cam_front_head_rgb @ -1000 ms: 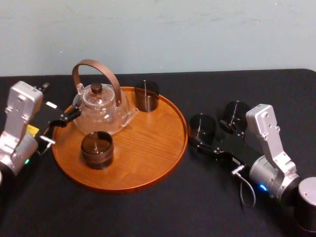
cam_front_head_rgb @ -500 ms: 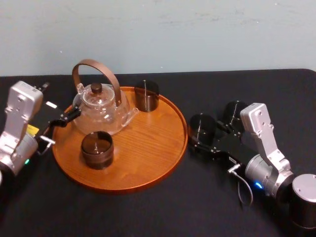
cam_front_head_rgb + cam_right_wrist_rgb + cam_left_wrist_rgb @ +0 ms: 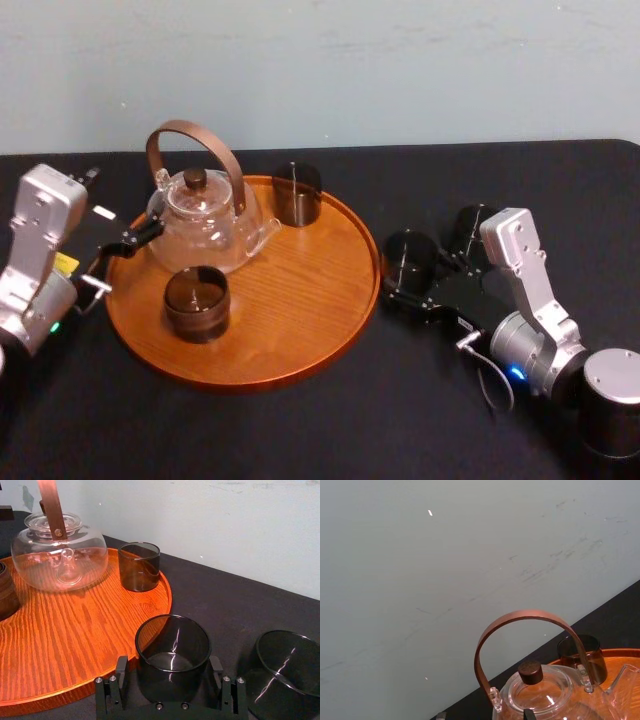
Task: Pick up the glass from the table and place it on the tray.
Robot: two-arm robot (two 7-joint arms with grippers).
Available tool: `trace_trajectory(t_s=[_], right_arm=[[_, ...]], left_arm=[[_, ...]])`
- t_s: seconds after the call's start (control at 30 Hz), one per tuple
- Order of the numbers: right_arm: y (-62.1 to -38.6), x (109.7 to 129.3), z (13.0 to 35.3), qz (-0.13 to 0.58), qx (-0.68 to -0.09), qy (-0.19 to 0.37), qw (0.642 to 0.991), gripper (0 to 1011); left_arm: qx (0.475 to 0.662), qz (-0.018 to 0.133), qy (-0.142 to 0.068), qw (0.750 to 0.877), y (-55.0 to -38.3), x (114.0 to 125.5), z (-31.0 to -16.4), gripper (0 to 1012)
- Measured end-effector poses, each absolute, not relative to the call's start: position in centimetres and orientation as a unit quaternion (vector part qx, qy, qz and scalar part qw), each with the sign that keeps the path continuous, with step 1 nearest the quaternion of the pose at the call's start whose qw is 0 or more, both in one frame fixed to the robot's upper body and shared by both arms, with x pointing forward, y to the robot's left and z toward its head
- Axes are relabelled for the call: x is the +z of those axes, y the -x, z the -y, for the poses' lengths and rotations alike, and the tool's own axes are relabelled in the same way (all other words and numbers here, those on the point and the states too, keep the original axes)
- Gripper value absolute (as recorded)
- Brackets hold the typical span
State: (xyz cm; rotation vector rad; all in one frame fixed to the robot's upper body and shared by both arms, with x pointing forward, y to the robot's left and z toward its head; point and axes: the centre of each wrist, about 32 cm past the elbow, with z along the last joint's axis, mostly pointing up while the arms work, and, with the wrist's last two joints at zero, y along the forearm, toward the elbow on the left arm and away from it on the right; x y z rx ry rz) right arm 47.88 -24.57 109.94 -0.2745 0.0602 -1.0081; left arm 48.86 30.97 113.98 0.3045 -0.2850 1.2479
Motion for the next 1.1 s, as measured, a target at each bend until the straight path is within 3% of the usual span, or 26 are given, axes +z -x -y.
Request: trace_trajectory(t_s=[1.1], right_arm=[[-50.4, 109.4, 24.3, -0.039, -0.492, 0.131, 0.86, 1002]], left_arm=[[0.58, 0.132, -0.141, 0.791, -48.9, 114.0, -31.0, 1001]])
